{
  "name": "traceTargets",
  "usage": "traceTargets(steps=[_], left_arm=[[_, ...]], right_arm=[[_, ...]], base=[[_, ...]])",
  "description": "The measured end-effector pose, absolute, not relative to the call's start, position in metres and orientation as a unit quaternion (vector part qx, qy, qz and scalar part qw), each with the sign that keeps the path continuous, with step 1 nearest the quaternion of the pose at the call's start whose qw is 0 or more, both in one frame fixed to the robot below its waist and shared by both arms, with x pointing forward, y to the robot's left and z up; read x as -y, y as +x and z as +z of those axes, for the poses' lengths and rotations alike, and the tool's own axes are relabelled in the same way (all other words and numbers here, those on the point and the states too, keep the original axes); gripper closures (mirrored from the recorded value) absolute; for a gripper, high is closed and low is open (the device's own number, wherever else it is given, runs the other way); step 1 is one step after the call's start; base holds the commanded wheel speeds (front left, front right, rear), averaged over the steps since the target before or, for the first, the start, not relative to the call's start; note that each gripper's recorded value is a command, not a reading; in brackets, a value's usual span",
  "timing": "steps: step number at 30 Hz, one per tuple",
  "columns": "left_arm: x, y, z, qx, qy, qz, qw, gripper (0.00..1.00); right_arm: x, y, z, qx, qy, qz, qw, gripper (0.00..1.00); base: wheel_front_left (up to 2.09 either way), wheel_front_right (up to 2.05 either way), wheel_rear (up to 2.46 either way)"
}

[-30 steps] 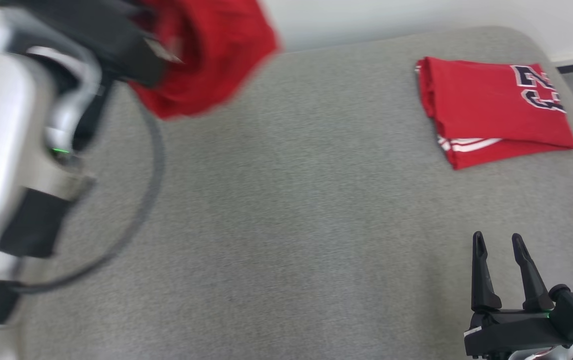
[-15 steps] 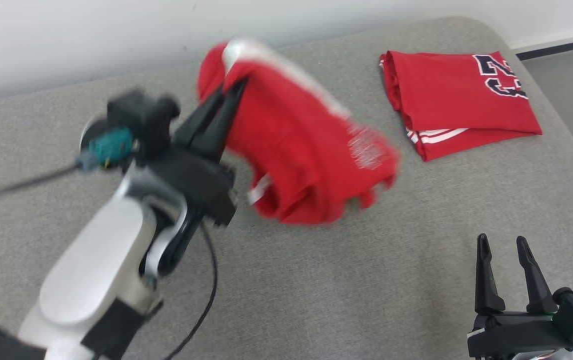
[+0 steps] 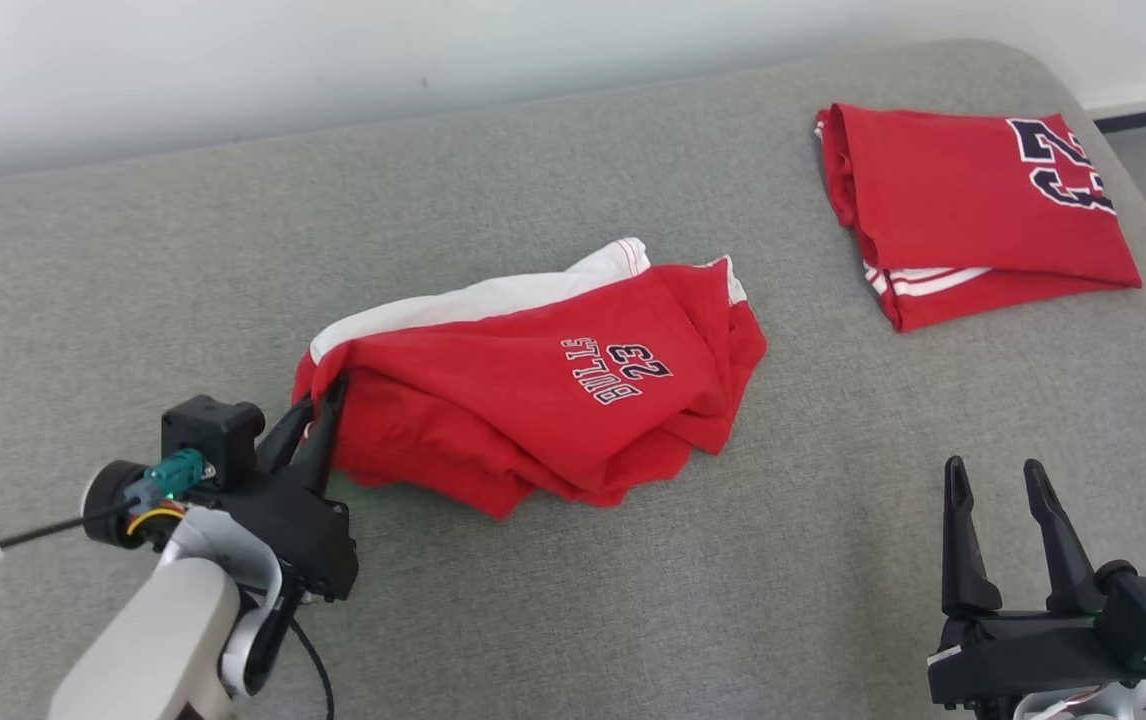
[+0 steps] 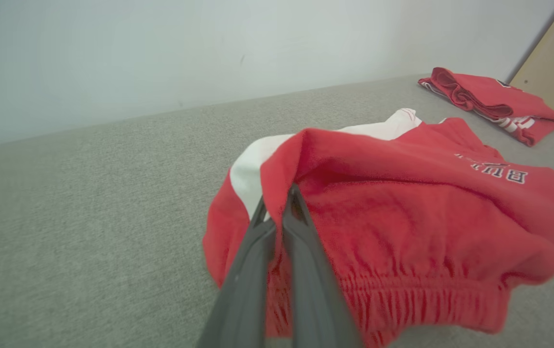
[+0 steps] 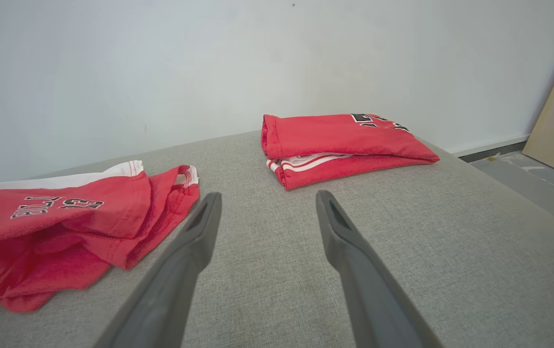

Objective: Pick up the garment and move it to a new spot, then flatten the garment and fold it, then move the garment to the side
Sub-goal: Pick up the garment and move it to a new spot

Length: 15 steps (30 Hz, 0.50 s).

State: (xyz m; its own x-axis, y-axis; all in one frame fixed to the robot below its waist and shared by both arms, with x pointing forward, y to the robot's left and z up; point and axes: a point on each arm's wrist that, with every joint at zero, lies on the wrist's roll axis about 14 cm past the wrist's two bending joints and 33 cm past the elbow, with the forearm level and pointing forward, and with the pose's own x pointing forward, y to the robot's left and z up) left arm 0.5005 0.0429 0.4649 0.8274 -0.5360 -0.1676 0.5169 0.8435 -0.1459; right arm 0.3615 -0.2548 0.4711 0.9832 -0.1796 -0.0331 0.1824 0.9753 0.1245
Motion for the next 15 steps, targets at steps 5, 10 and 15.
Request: traceTargets(steps=[5, 10, 15], left_arm=[[-0.044, 0.494, 0.475, -0.075, -0.066, -0.268, 0.958, 0.0], [-0.056, 0.491, 0.507, -0.02, -0.08, -0.248, 0.965, 0.0], [-0.081, 0.481, 0.534, 0.026, -0.065, -0.218, 0.973, 0.0]], right_arm=[[0.251, 0.364, 0.477, -0.003, 0.064, -0.083, 0.995, 0.0], [0.243, 0.364, 0.484, 0.002, 0.063, -0.07, 0.996, 0.0], [0.234, 0.367, 0.495, 0.018, 0.064, -0.054, 0.996, 0.0]], base=[[0.0, 0.0, 0.0], [0.0, 0.0, 0.0], [0.0, 0.0, 0.0]])
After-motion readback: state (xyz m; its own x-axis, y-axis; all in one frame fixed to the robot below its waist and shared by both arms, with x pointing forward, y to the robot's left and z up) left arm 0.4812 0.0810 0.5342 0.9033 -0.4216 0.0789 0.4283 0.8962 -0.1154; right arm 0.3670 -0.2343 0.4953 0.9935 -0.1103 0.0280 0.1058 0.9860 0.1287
